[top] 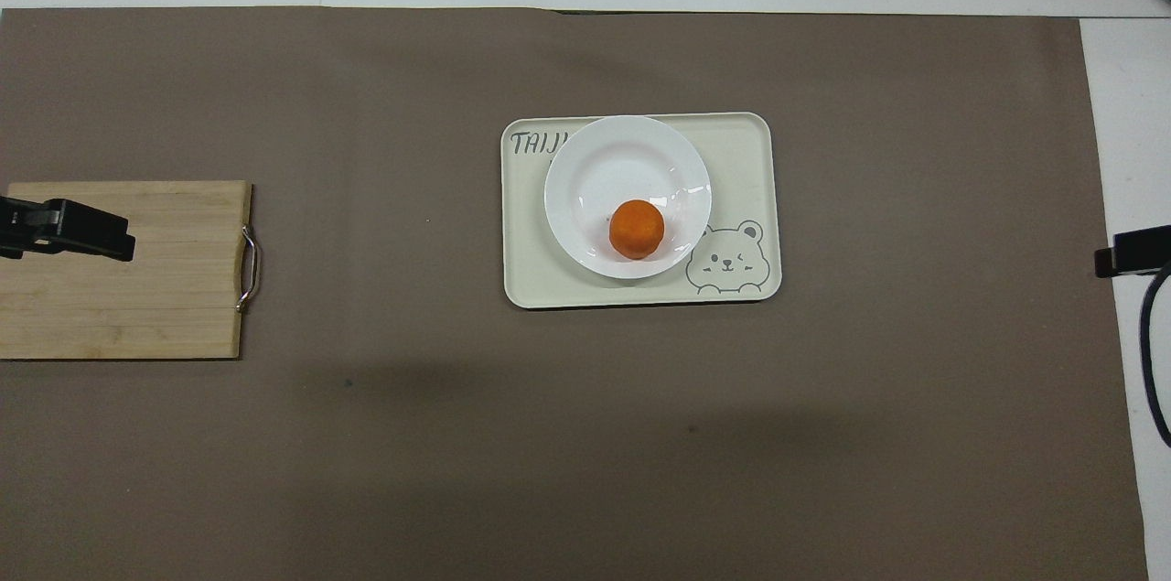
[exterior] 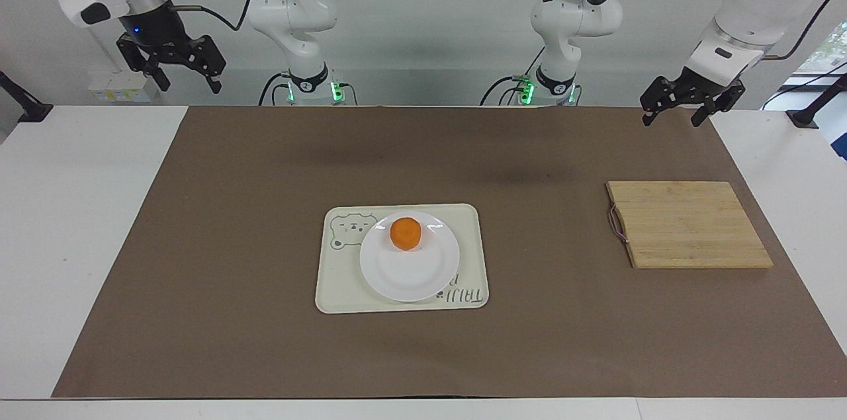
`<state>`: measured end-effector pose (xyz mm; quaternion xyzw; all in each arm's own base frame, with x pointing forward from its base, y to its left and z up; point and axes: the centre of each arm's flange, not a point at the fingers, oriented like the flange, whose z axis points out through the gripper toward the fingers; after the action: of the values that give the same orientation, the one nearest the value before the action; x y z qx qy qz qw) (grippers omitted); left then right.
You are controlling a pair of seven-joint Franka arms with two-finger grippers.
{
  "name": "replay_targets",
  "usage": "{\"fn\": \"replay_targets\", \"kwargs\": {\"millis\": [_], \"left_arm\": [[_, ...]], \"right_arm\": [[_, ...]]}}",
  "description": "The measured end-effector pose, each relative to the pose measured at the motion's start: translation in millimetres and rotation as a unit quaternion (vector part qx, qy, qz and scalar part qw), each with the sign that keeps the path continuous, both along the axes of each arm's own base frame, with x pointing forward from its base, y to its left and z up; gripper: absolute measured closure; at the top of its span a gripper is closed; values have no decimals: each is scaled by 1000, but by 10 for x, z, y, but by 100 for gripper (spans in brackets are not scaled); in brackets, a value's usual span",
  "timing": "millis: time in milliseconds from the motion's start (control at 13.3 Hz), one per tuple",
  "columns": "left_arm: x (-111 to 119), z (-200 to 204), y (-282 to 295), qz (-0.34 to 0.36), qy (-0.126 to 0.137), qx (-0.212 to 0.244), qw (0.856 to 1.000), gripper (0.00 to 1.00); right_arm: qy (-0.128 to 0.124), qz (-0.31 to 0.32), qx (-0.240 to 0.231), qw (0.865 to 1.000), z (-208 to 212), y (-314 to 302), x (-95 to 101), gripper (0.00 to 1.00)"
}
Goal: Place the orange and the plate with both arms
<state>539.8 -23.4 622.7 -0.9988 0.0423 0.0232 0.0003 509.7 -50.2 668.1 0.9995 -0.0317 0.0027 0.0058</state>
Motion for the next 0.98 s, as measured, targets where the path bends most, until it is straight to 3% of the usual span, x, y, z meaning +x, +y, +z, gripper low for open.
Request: {"fn": "replay_targets", "kwargs": {"millis": [980], "left_arm": [[0, 0, 0, 0, 0, 0, 1000, 0]], "right_arm": [[-1, 9, -3, 1000, 8, 38, 1, 0]]}}
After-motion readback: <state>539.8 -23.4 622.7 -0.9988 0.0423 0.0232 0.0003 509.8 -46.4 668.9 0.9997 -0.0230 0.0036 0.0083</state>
